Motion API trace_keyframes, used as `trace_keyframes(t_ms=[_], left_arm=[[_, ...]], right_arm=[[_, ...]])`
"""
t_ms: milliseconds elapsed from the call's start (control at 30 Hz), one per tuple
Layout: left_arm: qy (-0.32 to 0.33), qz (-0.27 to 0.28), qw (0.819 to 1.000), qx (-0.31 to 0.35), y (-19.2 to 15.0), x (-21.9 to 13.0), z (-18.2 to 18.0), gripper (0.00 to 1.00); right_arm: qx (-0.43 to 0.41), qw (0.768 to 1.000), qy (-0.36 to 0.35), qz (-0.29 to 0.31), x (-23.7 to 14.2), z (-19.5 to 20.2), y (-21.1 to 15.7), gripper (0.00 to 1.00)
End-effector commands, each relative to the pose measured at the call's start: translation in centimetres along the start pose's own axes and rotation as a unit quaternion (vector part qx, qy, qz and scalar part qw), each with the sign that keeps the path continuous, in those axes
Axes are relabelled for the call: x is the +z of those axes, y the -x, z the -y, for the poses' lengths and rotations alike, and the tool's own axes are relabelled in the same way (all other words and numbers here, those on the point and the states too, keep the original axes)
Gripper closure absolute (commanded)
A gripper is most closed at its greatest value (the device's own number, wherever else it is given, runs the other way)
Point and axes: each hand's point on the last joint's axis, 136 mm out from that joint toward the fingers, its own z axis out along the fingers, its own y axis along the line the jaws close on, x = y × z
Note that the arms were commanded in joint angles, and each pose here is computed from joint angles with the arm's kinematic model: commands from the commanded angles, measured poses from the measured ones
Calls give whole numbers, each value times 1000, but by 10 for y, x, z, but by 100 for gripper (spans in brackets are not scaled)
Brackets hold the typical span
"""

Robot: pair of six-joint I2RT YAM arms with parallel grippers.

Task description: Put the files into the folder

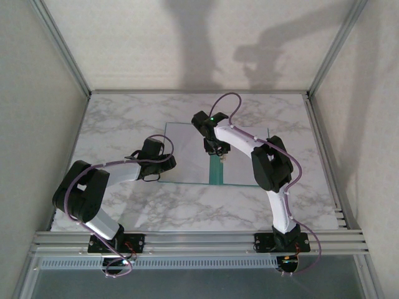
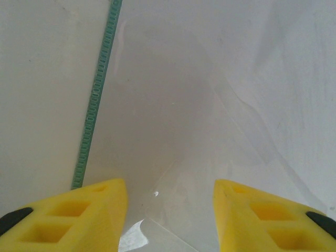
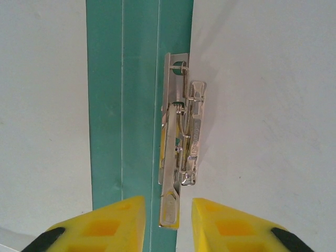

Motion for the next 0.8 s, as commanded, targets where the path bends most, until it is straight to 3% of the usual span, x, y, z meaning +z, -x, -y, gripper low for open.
trace_keyframes(t_ms=[0,767], left_arm=[[29,-39,999,-4,-19,9,-18,52],[29,-42,999,-4,-20,10,-19,52]], right_arm=[[17,1000,1,23,-20,8,12,70],[11,1000,-12,24,-19,13,12,82]])
